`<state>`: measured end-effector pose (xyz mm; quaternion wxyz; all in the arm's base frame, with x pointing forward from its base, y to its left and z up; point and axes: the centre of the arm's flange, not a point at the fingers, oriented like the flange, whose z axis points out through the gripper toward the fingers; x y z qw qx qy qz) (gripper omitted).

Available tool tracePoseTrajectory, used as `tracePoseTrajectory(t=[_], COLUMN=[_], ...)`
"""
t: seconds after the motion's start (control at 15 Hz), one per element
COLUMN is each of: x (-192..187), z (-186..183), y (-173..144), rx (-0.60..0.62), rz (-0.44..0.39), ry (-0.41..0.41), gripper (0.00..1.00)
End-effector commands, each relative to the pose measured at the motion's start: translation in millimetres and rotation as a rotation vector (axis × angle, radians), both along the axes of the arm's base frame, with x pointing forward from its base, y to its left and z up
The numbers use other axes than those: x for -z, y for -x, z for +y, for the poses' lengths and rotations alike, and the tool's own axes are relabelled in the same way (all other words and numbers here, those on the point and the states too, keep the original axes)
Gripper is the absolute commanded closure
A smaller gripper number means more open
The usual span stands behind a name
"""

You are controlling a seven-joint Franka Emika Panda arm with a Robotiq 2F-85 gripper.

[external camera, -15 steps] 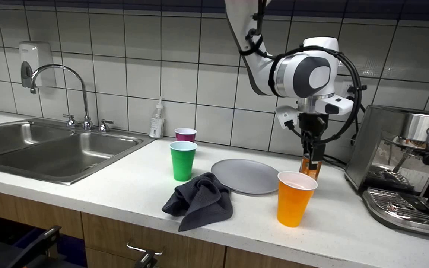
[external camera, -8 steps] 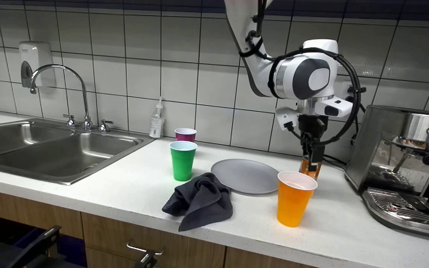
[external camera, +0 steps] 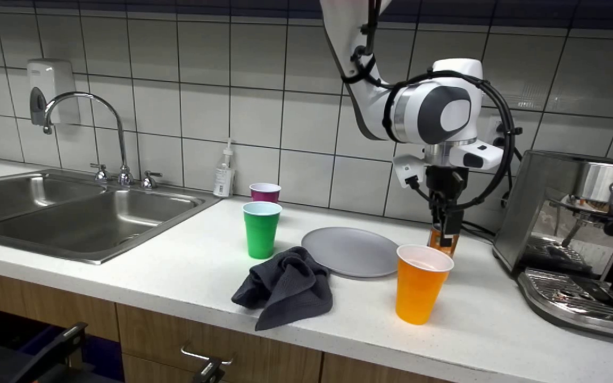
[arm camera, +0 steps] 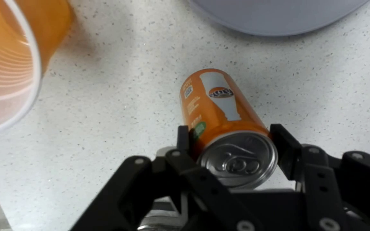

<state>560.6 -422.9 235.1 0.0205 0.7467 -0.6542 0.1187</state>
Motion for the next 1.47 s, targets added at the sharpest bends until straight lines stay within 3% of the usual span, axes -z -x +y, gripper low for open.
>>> tracePoseTrajectory(t=[0.0,0.6,0.67,0.87,1.4], x=[-4.0,0.2,0.3,-0.2,-14.3], z=[-5.6,-5.2,-4.9,-4.8,2.5], y=[0.0,1.5,1.7,2.3,7.3], rx=[0.013,0.015,0.016,0.018,0.007], rz=[-0.012,-0.003,-0.003,-0.006,-0.030], ry=[-0.011,-0.015,-0.015,-0.014,-0.011], gripper=[0.61,0.61,0.11,0.01,0.00])
